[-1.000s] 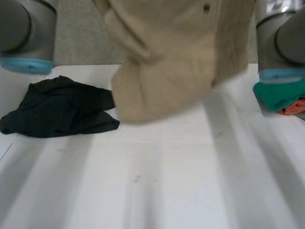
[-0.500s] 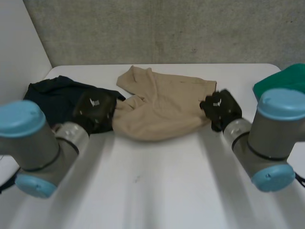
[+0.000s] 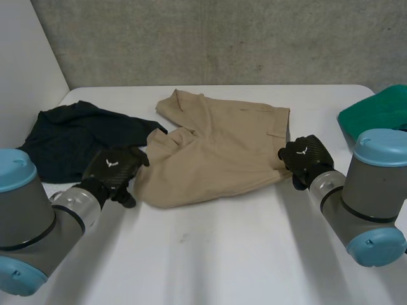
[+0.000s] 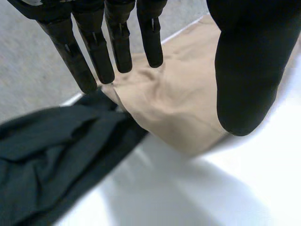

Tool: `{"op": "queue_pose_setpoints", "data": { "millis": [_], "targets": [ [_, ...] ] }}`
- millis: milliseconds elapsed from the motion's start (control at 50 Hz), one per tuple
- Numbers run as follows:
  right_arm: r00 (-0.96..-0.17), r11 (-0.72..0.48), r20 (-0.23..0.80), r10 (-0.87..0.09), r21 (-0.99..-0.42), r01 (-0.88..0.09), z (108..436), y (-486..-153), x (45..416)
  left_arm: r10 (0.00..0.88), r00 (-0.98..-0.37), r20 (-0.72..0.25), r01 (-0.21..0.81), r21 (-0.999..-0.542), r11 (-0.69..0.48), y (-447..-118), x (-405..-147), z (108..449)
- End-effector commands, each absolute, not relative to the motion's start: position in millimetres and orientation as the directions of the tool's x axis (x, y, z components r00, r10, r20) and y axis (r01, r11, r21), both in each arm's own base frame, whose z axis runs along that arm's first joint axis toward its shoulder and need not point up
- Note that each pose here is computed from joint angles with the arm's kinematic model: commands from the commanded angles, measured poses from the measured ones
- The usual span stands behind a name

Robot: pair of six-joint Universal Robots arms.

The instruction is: Fold the laundry.

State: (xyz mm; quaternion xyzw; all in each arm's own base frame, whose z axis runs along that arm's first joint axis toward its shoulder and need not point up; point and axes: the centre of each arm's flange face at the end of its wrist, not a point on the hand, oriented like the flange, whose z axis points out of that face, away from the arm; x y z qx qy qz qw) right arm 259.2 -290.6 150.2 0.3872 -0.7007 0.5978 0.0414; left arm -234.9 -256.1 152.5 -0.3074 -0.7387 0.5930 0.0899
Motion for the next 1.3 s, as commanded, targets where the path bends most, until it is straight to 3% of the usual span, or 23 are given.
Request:
{"op": "queue_pose_setpoints", "data": {
  "millis": [20, 220, 320, 420, 520, 580, 640, 660, 720, 740, 800, 840, 920, 1020, 1060, 1120, 1140, 1200, 1220, 1260, 1300],
  "targets": [
    [-0.692, -0.018, 0.521, -0.5, -0.805, -0.593, 149, -287, 263, 0.592, -0.779, -0.208, 0.351, -0.926, 0.136, -265, -240, 137],
    [-0.692, -0.015, 0.516, -0.506, -0.807, -0.591, 149, -285, 264, 0.623, -0.754, -0.209, 0.358, -0.925, 0.123, -282, -261, 116],
    [-0.697, -0.015, 0.515, -0.498, -0.809, -0.587, 151, -286, 263, 0.592, -0.771, -0.234, 0.354, -0.93, 0.094, -297, -267, 113],
    [-0.708, -0.013, 0.52, -0.478, -0.81, -0.586, 160, -286, 259, 0.497, -0.822, -0.276, 0.338, -0.94, 0.037, -297, -265, 144],
    [-0.684, -0.003, 0.536, -0.496, -0.788, -0.615, 176, -273, 254, 0.49, -0.822, -0.29, 0.337, -0.942, 0.008, -269, -260, 185],
    [-0.602, -0.004, 0.586, -0.543, -0.718, -0.696, 190, -254, 247, 0.534, -0.791, -0.298, 0.37, -0.928, 0.03, -234, -252, 211],
    [-0.462, -0.014, 0.63, -0.624, -0.601, -0.799, 196, -230, 236, 0.62, -0.718, -0.315, 0.452, -0.889, 0.073, -192, -244, 222],
    [-0.388, -0.009, 0.628, -0.675, -0.532, -0.846, 193, -218, 228, 0.668, -0.672, -0.319, 0.512, -0.852, 0.108, -174, -239, 219],
    [-0.276, -0.009, 0.596, -0.754, -0.43, -0.903, 186, -201, 217, 0.74, -0.597, -0.309, 0.609, -0.775, 0.167, -153, -232, 208],
    [-0.215, -0.018, 0.573, -0.791, -0.373, -0.928, 184, -194, 211, 0.777, -0.555, -0.298, 0.663, -0.722, 0.197, -142, -228, 202],
    [-0.167, -0.061, 0.584, -0.794, -0.35, -0.935, 183, -195, 211, 0.819, -0.5, -0.281, 0.734, -0.639, 0.228, -134, -224, 193],
    [-0.182, -0.061, 0.589, -0.787, -0.369, -0.927, 182, -198, 214, 0.816, -0.495, -0.299, 0.744, -0.631, 0.219, -140, -226, 189],
    [-0.238, -0.057, 0.605, -0.76, -0.426, -0.903, 178, -211, 225, 0.769, -0.526, -0.364, 0.73, -0.658, 0.188, -168, -241, 178],
    [-0.335, -0.061, 0.648, -0.684, -0.509, -0.859, 171, -249, 247, 0.645, -0.593, -0.481, 0.674, -0.736, 0.071, -230, -273, 175],
    [-0.406, -0.09, 0.705, -0.582, -0.552, -0.829, 185, -279, 258, 0.558, -0.644, -0.523, 0.61, -0.791, -0.038, -264, -288, 194],
    [-0.504, -0.155, 0.755, -0.419, -0.607, -0.78, 220, -311, 270, 0.442, -0.714, -0.542, 0.511, -0.836, -0.2, -296, -299, 237],
    [-0.583, -0.226, 0.759, -0.29, -0.646, -0.729, 254, -331, 277, 0.348, -0.77, -0.534, 0.432, -0.839, -0.332, -316, -303, 275],
    [-0.709, -0.366, 0.698, -0.103, -0.689, -0.625, 312, -352, 283, 0.222, -0.857, -0.465, 0.302, -0.801, -0.517, -335, -301, 333],
    [-0.78, -0.471, 0.626, -0.013, -0.692, -0.547, 348, -358, 285, 0.164, -0.909, -0.384, 0.199, -0.745, -0.637, -339, -296, 373],
    [-0.836, -0.574, 0.547, 0.05, -0.669, -0.472, 381, -358, 285, 0.132, -0.949, -0.287, 0.096, -0.661, -0.744, -336, -288, 415],
    [-0.887, -0.702, 0.45, 0.101, -0.6, -0.384, 420, -354, 283, 0.123, -0.976, -0.181, 0.008, -0.591, -0.806, -331, -278, 450]
  ]
}}
